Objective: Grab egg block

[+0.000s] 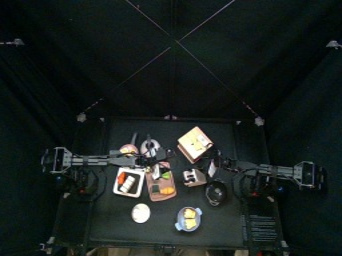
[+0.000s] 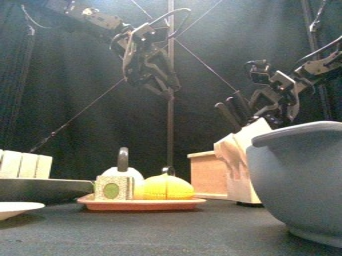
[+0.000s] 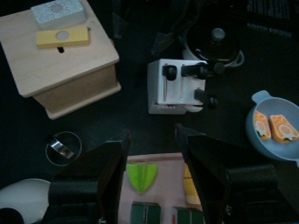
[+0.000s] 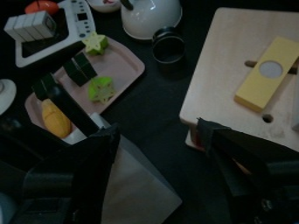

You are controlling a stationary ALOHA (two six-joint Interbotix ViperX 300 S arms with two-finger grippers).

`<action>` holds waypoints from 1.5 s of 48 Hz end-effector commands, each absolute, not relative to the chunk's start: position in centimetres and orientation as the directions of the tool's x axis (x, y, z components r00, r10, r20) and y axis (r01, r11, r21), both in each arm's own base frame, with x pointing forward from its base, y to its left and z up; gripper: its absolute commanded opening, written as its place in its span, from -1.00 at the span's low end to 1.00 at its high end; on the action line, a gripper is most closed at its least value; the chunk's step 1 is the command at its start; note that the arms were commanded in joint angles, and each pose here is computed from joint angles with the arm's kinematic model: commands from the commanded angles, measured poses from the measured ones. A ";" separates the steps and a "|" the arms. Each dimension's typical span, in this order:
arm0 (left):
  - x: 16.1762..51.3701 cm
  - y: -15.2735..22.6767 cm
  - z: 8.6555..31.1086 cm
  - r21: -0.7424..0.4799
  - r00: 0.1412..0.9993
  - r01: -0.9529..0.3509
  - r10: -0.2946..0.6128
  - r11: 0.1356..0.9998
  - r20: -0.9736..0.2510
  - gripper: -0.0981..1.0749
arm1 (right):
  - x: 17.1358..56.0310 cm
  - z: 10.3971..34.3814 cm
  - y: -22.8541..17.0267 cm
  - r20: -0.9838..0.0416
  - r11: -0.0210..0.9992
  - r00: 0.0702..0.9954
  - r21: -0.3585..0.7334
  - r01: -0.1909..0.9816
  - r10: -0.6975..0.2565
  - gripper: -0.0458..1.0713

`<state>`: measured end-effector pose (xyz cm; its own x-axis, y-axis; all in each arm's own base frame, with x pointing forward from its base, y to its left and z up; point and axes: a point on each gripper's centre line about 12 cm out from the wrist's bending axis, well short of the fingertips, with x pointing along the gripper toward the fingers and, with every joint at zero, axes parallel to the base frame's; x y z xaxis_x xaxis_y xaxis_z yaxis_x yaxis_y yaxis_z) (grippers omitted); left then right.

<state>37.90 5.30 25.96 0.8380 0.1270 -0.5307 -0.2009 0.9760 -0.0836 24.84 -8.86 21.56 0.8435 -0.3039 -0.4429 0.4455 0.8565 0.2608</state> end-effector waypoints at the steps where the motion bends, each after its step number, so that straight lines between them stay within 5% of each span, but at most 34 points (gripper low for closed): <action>1: 36.9 6.3 27.1 -0.095 0.881 -0.218 0.154 0.971 -0.448 0.58 | 25.3 24.2 -9.4 -0.401 0.823 0.858 0.329 0.462 -0.321 0.86; 22: 33.4 8.2 25.2 -0.111 0.914 -0.270 0.218 0.956 -0.343 0.58 | 24.0 27.3 -12.3 -0.441 0.557 0.824 0.608 0.566 -0.356 0.86; 39: 29.7 11.1 25.8 -0.060 0.896 -0.359 0.325 0.932 -0.303 0.58 | 23.0 30.0 -15.9 -0.378 0.453 0.799 0.674 0.584 -0.468 0.86; 46: 28.6 11.7 25.2 -0.047 0.887 -0.380 0.350 0.924 -0.300 0.58 | 23.1 29.9 -15.9 -0.456 0.373 0.800 0.716 0.590 -0.389 0.86; 59: 28.0 11.6 24.4 -0.013 0.893 -0.365 0.347 0.931 -0.288 0.58 | 23.4 28.9 -15.6 -0.651 0.283 0.731 0.676 0.681 -0.203 0.86; 72: 27.5 11.4 24.3 -0.016 0.895 -0.365 0.346 0.931 -0.281 0.58 | 21.6 30.0 -15.6 -0.764 0.290 0.557 0.481 0.828 -0.325 0.86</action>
<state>27.45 11.31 23.41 0.8857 0.3412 -0.3148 -0.3640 0.9313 -0.0147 21.87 -15.87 28.29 0.5623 -0.2525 -0.7874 0.8248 0.2390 0.5124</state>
